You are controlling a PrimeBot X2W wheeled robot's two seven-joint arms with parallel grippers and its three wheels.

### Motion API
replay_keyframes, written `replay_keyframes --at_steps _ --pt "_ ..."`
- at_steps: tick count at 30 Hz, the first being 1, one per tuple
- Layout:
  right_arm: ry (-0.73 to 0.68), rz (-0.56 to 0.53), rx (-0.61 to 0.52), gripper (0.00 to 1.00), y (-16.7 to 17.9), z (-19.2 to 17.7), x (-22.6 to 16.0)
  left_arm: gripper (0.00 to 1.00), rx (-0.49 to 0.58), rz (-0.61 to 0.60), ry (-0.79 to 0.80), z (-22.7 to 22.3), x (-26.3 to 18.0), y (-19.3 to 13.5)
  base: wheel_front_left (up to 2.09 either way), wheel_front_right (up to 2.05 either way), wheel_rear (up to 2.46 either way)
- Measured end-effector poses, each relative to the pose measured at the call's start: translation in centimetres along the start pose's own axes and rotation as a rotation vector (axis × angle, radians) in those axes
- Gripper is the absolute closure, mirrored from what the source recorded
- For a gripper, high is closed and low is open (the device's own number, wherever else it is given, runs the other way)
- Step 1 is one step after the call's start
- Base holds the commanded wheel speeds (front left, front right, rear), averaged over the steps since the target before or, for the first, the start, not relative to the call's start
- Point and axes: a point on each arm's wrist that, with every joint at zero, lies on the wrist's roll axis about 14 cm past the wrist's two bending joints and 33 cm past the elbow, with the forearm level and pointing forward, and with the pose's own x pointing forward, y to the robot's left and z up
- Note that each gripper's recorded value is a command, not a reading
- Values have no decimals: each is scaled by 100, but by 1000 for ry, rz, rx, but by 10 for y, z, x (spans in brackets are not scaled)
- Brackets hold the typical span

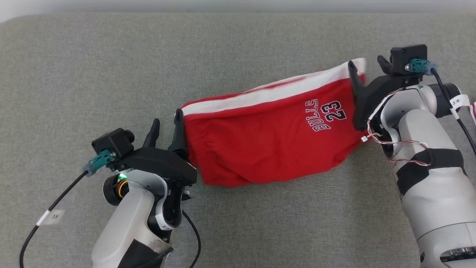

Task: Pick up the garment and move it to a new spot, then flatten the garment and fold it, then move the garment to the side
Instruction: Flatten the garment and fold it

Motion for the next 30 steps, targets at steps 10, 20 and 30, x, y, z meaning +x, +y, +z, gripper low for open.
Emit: replay_keyframes --at_steps 10,20,30 --pt "11 -9 82 0 -2 9 -20 0 106 7 -146 28 -34 25 0 0 0" --pt "184 -42 250 0 -14 -31 -44 0 301 -38 -212 36 -107 45 0 0 0" --pt "288 -72 271 0 -24 -62 -35 0 374 53 -205 23 -162 77 0 0 0"
